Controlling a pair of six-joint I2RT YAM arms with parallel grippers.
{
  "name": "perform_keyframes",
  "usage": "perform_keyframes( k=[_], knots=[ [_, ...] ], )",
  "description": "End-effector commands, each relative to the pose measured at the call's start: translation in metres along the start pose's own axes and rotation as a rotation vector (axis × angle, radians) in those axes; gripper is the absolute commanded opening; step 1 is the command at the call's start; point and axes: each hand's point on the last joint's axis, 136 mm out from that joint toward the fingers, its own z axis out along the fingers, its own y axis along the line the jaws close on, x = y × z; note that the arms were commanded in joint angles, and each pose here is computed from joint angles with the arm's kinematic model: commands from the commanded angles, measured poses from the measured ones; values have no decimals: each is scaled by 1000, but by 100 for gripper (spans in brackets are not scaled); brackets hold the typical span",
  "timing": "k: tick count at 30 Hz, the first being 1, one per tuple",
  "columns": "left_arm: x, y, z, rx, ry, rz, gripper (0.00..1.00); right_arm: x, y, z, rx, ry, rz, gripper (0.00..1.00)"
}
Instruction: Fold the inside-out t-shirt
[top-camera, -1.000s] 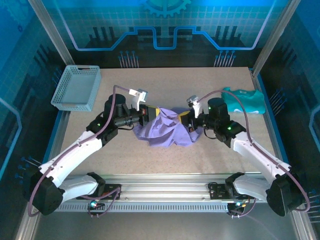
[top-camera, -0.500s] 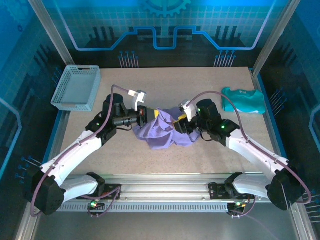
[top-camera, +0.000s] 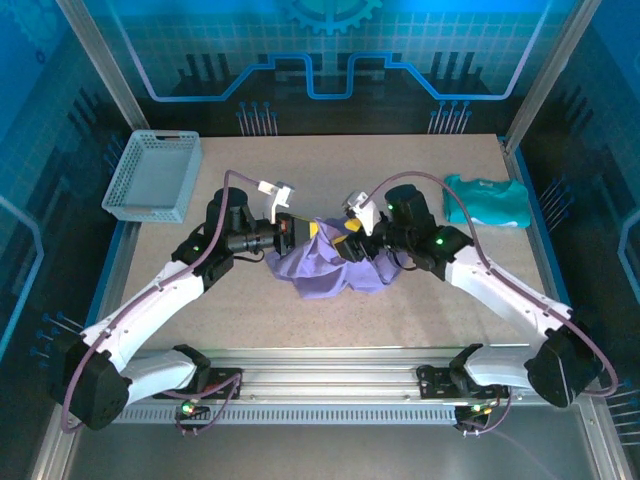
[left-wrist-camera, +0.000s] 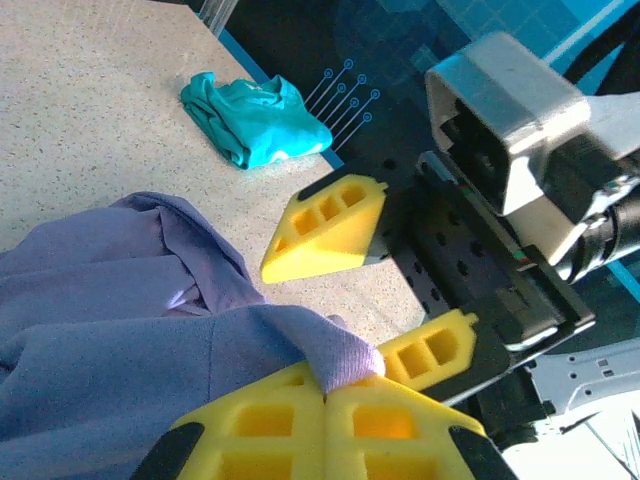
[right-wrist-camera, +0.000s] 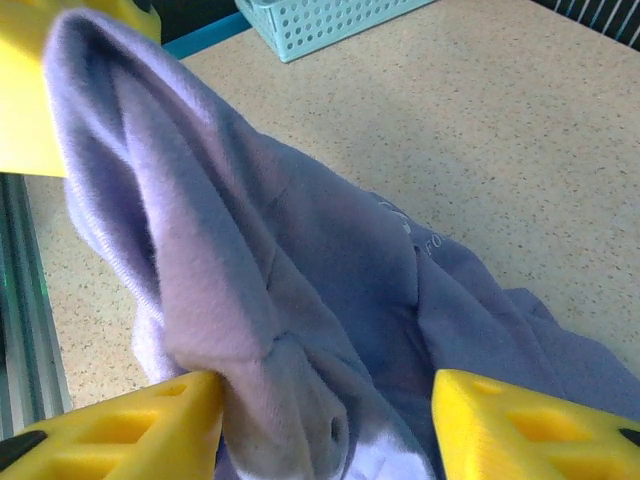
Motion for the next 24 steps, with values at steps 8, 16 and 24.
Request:
perform_keyframes(
  k=[8,16,24],
  knots=[
    [-6,102,-33,-618,-87,-127,18,-33,25,3,-222,-139,221,0],
    [42,84,-49,-642,-33,-280,56,-35,21,36,-221,-154,493,0],
    [54,60,-21,-455,-24,-362,63,-36,20,38,-202,-154,471,0]
  ],
)
